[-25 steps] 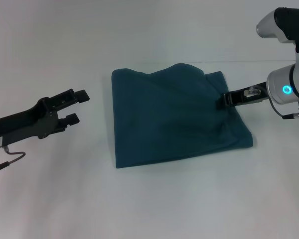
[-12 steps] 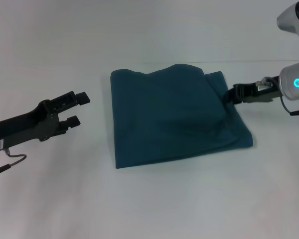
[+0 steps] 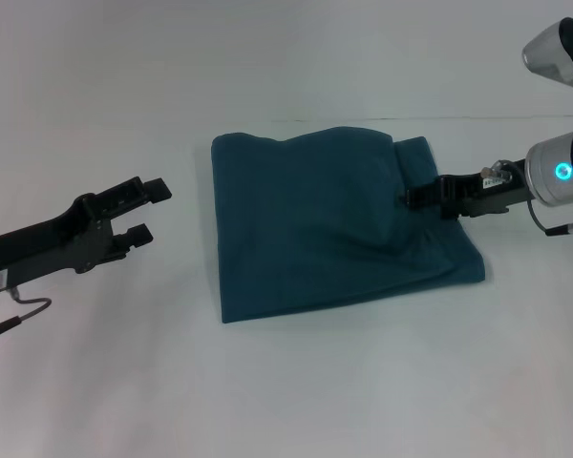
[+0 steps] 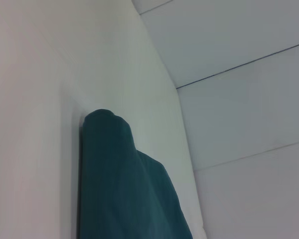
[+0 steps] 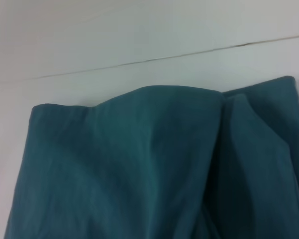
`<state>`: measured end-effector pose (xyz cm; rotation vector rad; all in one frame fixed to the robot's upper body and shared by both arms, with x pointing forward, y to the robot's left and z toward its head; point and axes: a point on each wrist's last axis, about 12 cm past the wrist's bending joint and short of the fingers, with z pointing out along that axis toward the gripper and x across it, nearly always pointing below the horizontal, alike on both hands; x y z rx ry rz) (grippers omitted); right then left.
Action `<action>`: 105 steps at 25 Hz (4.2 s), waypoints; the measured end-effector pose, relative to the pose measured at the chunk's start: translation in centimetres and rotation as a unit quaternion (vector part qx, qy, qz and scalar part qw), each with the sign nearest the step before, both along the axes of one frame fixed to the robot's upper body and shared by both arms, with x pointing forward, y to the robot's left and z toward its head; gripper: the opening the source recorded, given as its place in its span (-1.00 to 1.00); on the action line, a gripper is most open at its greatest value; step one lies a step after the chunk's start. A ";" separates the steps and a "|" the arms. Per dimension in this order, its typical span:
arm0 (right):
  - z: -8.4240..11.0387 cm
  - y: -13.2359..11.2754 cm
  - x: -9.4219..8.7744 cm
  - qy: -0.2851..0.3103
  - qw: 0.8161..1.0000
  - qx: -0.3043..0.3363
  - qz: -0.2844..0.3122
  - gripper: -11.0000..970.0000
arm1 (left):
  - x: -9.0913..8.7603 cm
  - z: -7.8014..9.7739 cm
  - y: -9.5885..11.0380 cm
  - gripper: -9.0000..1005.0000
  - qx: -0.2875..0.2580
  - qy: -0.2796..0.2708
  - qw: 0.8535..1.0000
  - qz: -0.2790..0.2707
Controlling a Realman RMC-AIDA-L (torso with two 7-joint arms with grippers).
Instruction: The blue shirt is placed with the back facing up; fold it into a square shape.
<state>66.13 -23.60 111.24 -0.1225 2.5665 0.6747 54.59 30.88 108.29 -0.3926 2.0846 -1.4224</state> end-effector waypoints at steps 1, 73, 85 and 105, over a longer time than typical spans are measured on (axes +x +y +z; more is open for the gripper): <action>0.0 0.0 0.0 0.001 1.000 0.002 -0.001 0.53 | 0.0 0.0 0.0 0.89 0.000 0.001 1.000 0.000; -2.1 3.1 -0.7 -0.012 0.999 0.034 -0.019 0.00 | 0.2 -0.1 -0.4 0.89 -0.004 -0.004 1.000 0.008; -0.6 3.1 -0.2 -0.028 0.997 0.063 -0.016 -0.89 | 0.2 0.0 0.0 0.89 -0.004 -0.007 1.000 0.015; 5.4 0.7 -0.7 -0.056 0.995 0.083 0.006 -0.88 | 0.5 0.4 0.6 0.89 -0.005 -0.015 1.000 0.024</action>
